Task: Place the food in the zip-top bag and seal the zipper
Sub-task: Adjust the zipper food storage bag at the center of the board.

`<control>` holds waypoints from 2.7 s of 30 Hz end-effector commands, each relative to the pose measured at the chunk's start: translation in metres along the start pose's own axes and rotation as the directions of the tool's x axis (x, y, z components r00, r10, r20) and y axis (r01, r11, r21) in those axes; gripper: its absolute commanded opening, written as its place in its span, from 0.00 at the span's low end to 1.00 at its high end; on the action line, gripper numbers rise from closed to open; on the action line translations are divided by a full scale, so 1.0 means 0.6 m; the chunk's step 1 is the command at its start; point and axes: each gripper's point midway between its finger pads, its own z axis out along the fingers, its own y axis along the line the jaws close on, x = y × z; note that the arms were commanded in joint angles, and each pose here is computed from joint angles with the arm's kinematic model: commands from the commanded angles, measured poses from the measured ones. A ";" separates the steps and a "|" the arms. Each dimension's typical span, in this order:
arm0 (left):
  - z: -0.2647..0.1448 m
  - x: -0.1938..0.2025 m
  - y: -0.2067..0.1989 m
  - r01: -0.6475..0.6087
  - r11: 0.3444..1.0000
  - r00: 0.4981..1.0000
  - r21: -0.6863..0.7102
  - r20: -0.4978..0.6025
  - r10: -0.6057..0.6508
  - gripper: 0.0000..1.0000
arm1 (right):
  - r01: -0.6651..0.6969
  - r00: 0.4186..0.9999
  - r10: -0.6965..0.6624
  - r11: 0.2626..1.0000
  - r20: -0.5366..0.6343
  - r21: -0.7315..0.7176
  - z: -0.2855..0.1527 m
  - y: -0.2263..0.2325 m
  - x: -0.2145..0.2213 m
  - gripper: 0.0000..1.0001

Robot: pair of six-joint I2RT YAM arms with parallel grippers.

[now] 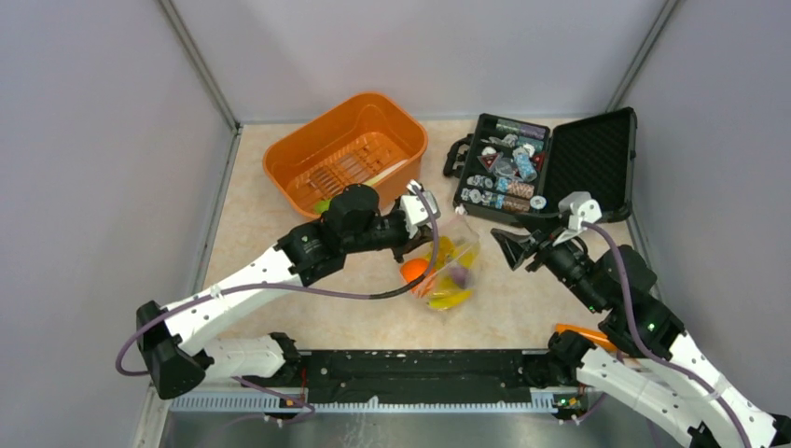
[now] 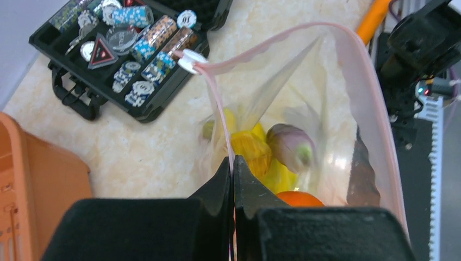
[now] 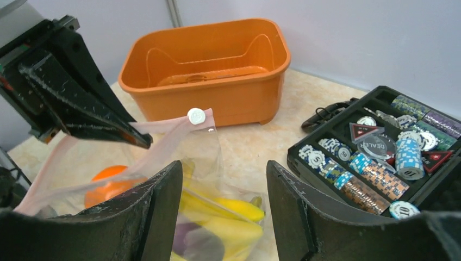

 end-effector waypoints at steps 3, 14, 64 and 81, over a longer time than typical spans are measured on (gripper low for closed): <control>-0.025 -0.011 0.029 -0.098 0.993 0.994 0.071 0.046 0.095 0.00 | 0.079 0.996 -0.076 0.994 0.044 -0.072 0.017 0.020 -0.032 0.60; -0.025 -0.008 0.060 -0.195 0.975 0.980 0.103 0.049 0.191 0.00 | 0.143 0.977 -0.184 0.942 -0.110 -0.305 0.046 0.060 -0.017 0.73; -0.002 -0.081 0.032 -0.243 0.883 0.959 0.402 0.238 0.156 0.00 | -0.080 0.990 -0.051 0.559 -0.130 -0.826 0.117 0.027 0.059 0.67; -0.004 -0.092 0.020 -0.256 0.873 0.955 0.416 0.251 0.160 0.00 | -0.092 0.988 -0.040 0.607 -0.147 -0.789 0.099 0.037 0.052 0.00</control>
